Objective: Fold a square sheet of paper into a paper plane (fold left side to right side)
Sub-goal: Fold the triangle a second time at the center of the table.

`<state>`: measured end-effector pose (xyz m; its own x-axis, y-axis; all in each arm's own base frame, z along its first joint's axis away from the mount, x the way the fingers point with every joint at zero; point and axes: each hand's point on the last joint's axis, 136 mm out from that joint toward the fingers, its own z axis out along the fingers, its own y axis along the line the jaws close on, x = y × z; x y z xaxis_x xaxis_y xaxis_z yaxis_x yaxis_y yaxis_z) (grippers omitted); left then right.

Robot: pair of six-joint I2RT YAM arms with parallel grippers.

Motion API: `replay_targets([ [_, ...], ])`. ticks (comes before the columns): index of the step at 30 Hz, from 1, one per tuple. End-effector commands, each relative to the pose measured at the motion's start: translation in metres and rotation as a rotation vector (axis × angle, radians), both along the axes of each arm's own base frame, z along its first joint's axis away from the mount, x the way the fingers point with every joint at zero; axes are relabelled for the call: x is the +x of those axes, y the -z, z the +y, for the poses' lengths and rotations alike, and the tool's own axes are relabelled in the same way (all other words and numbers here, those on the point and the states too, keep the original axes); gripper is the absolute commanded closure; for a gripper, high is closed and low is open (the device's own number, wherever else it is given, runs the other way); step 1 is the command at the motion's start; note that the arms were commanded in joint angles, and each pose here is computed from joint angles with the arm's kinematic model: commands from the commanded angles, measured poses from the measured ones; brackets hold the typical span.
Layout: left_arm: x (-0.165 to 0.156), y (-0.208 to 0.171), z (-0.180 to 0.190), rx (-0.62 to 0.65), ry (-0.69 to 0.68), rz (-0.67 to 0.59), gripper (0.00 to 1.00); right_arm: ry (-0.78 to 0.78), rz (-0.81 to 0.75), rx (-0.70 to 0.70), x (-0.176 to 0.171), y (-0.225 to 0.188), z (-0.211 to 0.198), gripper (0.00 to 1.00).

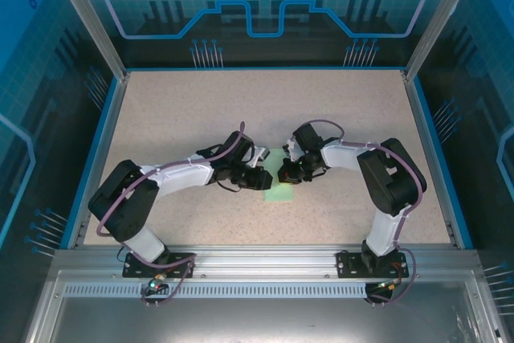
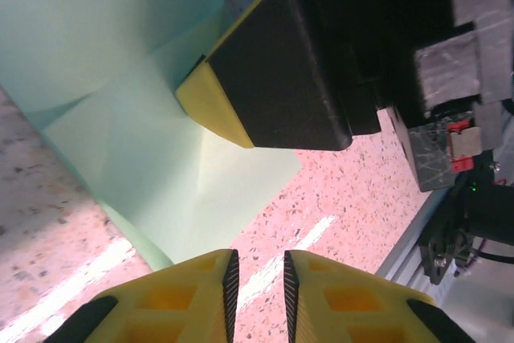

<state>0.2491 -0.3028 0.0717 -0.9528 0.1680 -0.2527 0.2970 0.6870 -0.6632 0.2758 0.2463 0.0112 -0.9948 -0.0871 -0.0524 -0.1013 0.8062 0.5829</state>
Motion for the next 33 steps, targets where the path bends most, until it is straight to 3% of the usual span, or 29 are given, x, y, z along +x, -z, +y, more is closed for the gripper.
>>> replay_targets([
  [1, -0.007, 0.004, -0.014, -0.072, 0.023, 0.075, 0.76, -0.003, 0.059, -0.076, -0.013, 0.018, -0.014, 0.97],
  [10, -0.014, 0.026, -0.02, -0.012, 0.066, 0.124, 0.76, -0.004, 0.064, -0.084, -0.014, 0.019, -0.016, 0.97],
  [33, -0.021, 0.062, 0.006, 0.13, 0.016, 0.139, 0.77, -0.006, 0.063, -0.098, -0.015, 0.02, -0.02, 0.97],
])
